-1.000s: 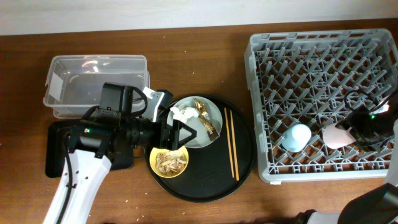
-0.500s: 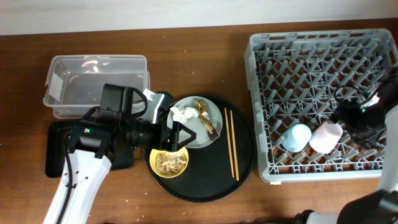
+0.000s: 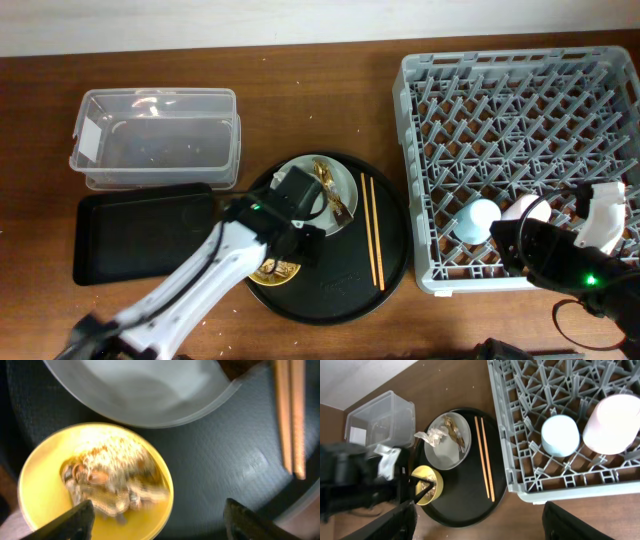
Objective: Sort waste into correct bins and load items into the dishwasher rack
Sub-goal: 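Grasp the yellow bowl with the left gripper and dump scraps onto black tray, then grasp the tissue and wrapper from the grey plate with the left gripper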
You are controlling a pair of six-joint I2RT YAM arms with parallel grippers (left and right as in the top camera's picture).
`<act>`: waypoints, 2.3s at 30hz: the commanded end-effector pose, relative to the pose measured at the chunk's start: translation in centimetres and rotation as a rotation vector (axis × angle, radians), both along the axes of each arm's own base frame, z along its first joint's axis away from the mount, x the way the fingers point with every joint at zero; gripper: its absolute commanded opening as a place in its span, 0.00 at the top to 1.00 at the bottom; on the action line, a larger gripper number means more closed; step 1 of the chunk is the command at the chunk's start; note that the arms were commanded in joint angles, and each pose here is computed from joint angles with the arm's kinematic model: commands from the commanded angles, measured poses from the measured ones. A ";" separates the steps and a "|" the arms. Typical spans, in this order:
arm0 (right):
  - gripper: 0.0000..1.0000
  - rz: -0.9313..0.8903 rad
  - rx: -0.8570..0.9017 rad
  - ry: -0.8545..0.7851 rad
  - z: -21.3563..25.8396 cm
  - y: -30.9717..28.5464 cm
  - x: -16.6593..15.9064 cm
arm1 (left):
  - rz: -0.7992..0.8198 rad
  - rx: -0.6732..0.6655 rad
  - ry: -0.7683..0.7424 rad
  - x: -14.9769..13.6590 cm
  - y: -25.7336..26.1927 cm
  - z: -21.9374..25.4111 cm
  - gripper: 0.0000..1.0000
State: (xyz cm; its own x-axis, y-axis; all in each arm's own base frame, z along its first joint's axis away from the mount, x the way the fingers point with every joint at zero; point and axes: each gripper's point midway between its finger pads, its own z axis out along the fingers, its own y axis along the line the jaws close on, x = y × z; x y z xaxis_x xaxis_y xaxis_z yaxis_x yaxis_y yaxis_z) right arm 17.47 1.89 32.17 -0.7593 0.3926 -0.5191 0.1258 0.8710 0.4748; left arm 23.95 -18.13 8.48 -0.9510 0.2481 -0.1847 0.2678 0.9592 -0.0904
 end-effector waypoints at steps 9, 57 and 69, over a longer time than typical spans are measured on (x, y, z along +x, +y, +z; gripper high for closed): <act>0.19 0.025 0.006 -0.005 0.1 0.4 -0.1 | 0.103 0.049 0.110 1.1 -1.1 -7.0 0.95; 0.20 0.025 0.005 -0.009 0.2 0.4 0.0 | 0.157 -1.080 -0.172 2.3 15.1 13.4 1.00; 0.20 0.025 0.005 -0.009 0.2 0.4 0.0 | 0.055 -0.033 -0.041 -3.0 1.8 1.5 1.00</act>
State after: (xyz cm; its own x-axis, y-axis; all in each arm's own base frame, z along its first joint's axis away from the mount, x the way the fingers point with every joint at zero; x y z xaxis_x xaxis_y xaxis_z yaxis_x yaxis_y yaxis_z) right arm 17.43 1.97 32.02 -0.7650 0.3925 -0.5106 0.1259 0.8687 0.4791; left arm 21.96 -16.63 14.28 -0.9138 0.2875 -0.2870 0.3688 0.8832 -0.2896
